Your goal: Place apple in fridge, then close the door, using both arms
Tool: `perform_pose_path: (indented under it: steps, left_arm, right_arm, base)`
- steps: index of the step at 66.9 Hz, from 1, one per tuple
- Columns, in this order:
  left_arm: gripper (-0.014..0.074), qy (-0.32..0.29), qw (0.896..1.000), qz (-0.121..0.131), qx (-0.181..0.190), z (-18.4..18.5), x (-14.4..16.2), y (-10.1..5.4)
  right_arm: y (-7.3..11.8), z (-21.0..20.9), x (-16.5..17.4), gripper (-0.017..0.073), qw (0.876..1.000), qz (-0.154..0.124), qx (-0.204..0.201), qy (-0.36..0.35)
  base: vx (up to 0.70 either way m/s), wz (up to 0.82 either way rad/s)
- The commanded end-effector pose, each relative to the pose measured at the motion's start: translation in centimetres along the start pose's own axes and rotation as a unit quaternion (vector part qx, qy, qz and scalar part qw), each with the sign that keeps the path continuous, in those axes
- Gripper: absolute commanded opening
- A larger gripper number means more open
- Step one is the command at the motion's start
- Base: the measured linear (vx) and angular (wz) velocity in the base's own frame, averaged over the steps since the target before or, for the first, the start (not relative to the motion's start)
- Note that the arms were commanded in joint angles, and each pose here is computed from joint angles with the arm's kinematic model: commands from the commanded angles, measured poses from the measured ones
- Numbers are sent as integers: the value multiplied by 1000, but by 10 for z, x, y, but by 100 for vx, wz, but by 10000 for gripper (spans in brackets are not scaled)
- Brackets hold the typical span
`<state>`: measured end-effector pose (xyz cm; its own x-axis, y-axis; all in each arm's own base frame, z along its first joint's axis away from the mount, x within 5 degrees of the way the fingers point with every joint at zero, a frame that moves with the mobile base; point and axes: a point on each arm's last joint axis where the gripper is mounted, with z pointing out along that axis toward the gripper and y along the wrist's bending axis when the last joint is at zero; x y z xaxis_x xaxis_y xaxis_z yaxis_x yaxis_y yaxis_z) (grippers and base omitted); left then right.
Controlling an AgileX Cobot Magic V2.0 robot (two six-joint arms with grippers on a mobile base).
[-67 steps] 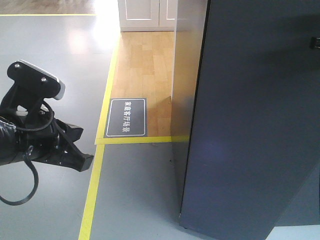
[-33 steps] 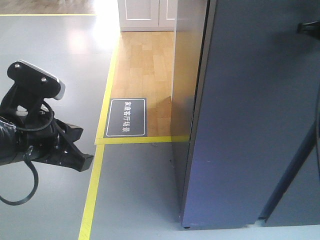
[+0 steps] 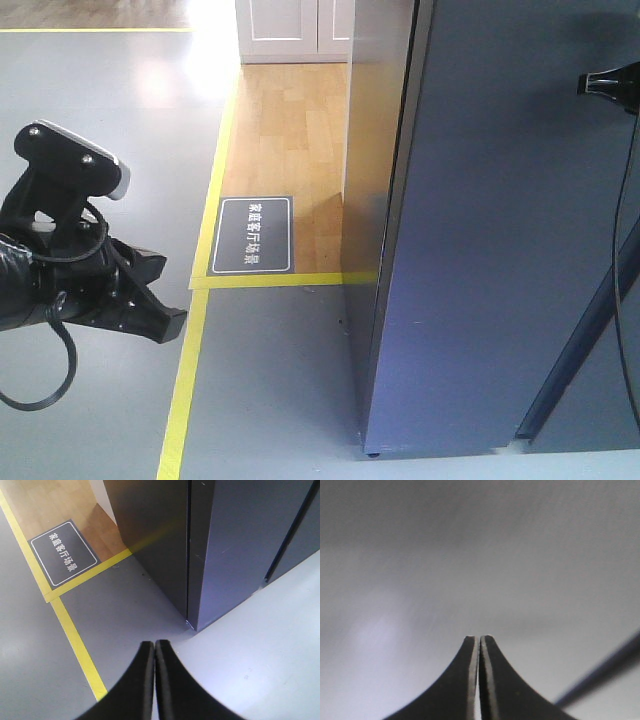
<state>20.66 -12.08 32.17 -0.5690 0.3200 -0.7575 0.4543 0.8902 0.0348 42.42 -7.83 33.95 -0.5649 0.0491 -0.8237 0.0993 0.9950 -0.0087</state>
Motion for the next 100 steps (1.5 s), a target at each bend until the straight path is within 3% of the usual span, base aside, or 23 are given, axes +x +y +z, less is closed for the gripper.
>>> perform_pose_path:
  steps: [1,7,25,39,47,70,80,100]
  left_arm:
    - [-6,-52,999,-6,4,-11,-13,0]
    - [-6,-52,999,-6,4,-11,-13,0]
    - [-6,-52,999,-6,4,-11,-13,0]
    - [-6,-52,999,-6,4,-11,-13,0]
    - [-6,-52,999,-6,4,-11,-13,0]
    - [-6,-52,999,-6,4,-11,-13,0]
    - [-6,-52,999,-6,4,-11,-13,0]
    - [-6,-52,999,-6,4,-11,-13,0]
  right_arm:
    - [7,-45,-25,-3,999,-15,-6,-39]
    - [12,-60,-20,-3,999,-22,-13,-24]
    - [40,-112,21,-3,996,-81,-29,-17]
    - [62,-145,67,-3,992,-98,-65,37]
    - [68,-165,96,-3,992,-89,-68,50]
    - [58,-213,180,-3,988,-85,-55,116]
    - [55,-242,208,-3,988,-69,-69,116]
    - [44,-292,244,-3,991,-71,-66,96]
  base:
    - [0,0]
    - [0,0]
    - [0,0]
    - [0,0]
    - [0,0]
    - [0,0]
    - [0,0]
    - [0,0]
